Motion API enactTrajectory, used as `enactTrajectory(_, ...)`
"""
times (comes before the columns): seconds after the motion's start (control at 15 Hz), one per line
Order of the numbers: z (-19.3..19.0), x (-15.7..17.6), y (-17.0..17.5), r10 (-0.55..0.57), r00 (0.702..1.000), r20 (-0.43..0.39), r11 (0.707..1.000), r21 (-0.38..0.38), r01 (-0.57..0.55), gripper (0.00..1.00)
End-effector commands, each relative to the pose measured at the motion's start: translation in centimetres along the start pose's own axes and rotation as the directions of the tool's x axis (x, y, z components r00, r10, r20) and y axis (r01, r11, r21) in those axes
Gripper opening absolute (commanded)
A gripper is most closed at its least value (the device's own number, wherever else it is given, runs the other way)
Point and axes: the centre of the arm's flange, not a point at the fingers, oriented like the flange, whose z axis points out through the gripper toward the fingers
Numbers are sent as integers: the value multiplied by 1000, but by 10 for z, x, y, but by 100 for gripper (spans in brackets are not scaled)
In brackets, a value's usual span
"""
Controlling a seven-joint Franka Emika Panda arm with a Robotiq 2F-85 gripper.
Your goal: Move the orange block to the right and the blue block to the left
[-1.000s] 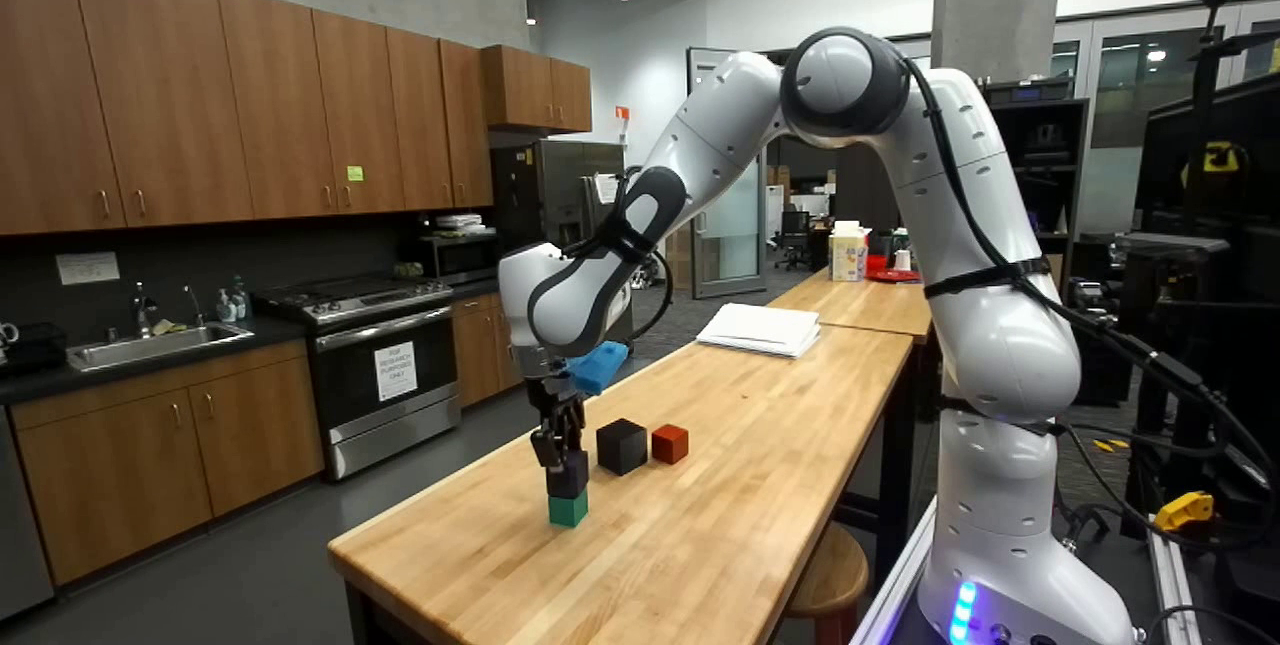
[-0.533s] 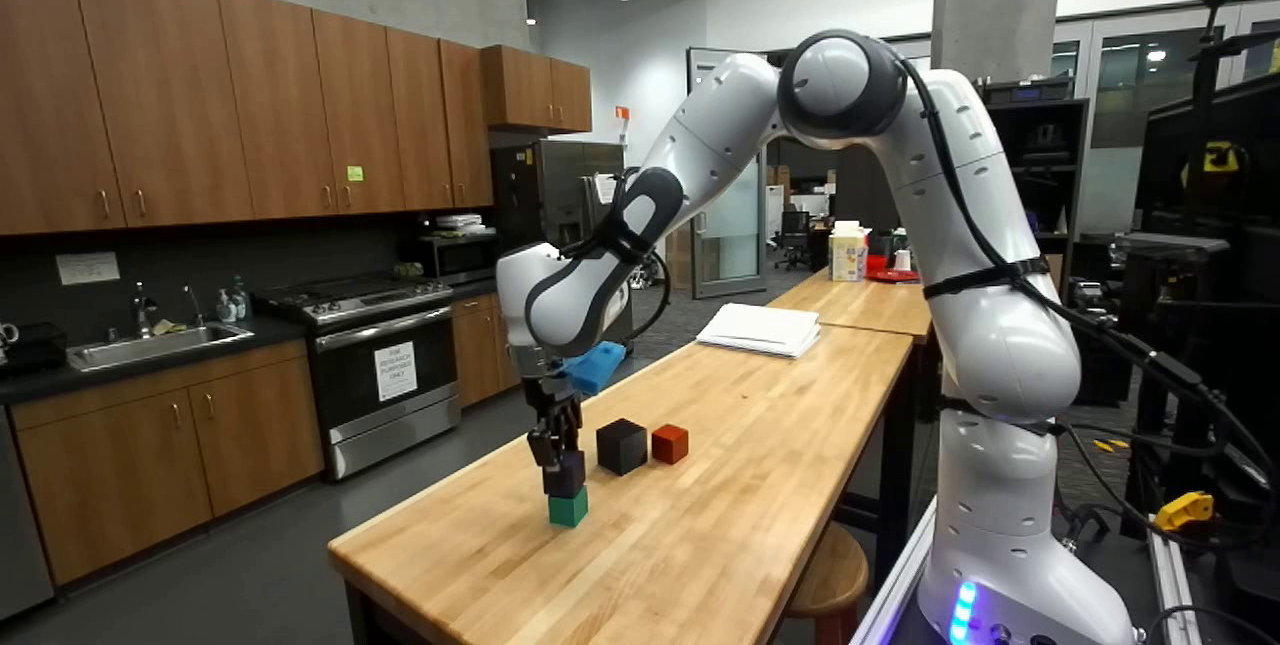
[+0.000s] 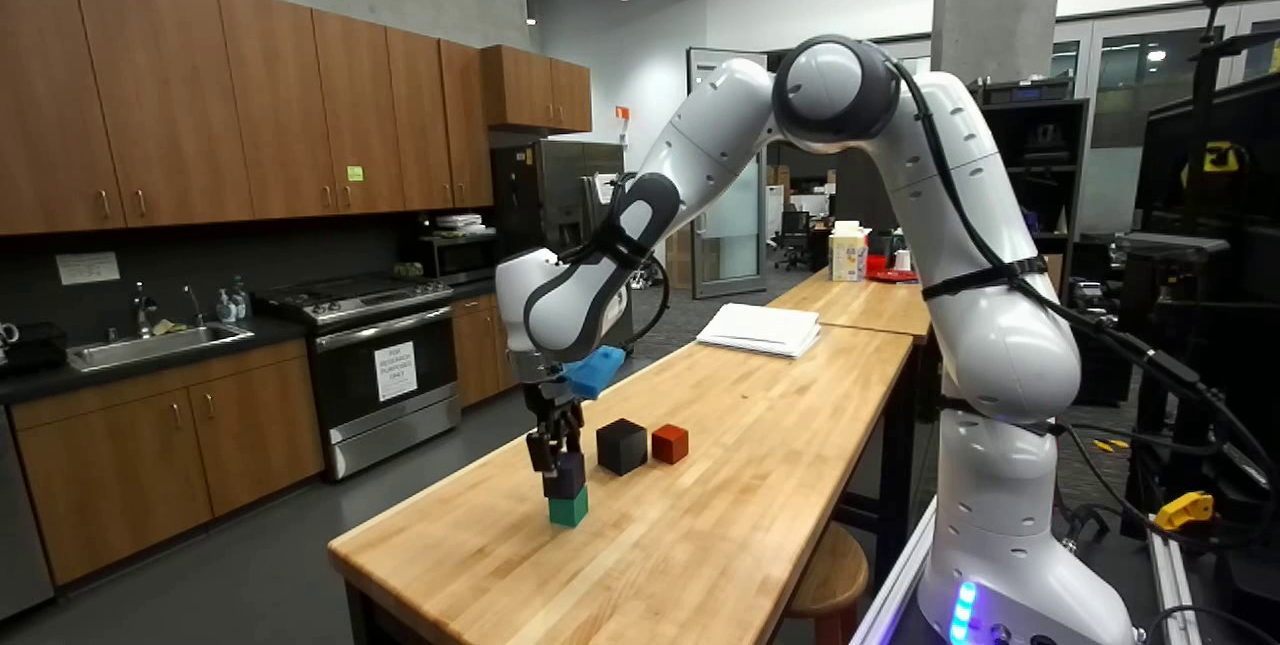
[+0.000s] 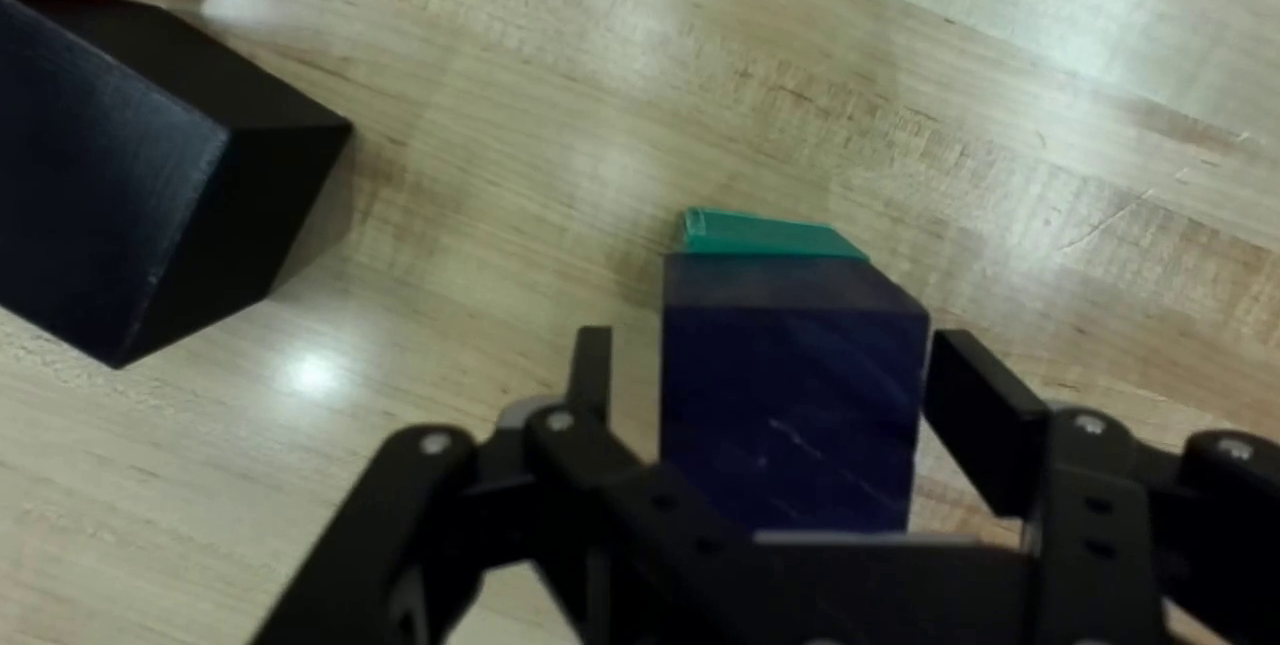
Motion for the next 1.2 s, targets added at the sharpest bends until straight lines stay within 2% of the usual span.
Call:
enactTrajectory(0.0,-3,4,3,-2,1000,2,1000,1,2,100)
enactTrajectory(0.2,-13,3,3,6,1000,-7,1000,4,-5,100)
enactTrajectory(0.6,-61,-4,14,61,998,-17,998,-32,-61,100)
enactTrajectory(0.93,-115,-29,28,152,987,-58,986,-62,-155,100)
enactTrajectory(1.0,-89,-7,25,109,993,-44,993,-46,-111,100)
enactTrajectory(1.13,-98,-9,27,112,992,-57,992,-49,-115,100)
